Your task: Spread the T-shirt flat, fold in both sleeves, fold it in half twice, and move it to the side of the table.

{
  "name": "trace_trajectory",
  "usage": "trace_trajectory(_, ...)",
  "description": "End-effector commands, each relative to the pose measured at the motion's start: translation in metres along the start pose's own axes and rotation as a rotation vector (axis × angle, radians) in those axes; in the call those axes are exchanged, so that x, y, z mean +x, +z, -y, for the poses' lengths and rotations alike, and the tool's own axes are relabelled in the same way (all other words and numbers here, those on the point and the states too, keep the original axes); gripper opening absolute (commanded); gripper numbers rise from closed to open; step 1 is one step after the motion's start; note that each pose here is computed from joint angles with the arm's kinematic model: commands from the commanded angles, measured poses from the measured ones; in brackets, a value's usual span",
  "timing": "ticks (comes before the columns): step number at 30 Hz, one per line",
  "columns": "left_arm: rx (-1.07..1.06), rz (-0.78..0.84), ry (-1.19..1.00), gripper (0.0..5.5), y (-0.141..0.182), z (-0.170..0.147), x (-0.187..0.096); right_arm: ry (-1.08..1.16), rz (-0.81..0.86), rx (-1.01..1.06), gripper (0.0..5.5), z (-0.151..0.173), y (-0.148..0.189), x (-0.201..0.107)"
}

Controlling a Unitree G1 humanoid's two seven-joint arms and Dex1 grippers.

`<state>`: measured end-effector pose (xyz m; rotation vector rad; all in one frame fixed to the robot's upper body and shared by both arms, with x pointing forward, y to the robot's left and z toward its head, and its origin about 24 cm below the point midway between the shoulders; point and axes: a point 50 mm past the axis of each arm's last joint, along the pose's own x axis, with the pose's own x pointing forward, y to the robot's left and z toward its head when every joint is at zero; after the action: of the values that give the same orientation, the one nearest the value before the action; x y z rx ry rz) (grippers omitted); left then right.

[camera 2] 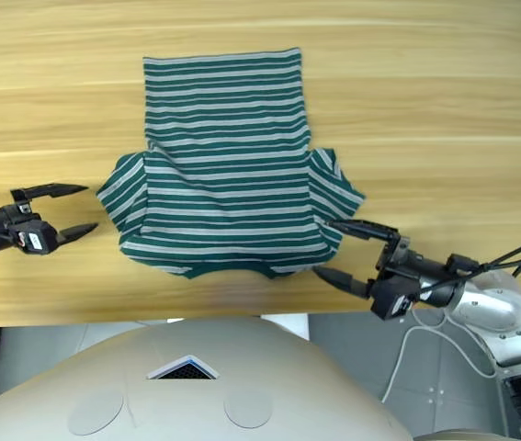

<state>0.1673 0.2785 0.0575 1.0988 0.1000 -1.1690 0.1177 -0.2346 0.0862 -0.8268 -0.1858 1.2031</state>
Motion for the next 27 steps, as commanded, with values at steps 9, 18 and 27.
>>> trace_trajectory(9,0.060,-0.010,0.066,3.56,-0.010,-0.024,0.033,0.027,-0.029,0.009,4.06,-0.006,-0.010,0.011)
trace_trajectory(18,0.027,-0.196,-0.095,3.56,-0.044,0.006,0.042,0.034,-0.031,0.005,4.06,-0.007,-0.011,0.012)
trace_trajectory(27,-0.027,-0.011,-0.079,3.56,-0.019,0.016,0.013,0.029,-0.033,0.010,4.06,-0.008,-0.013,0.014)
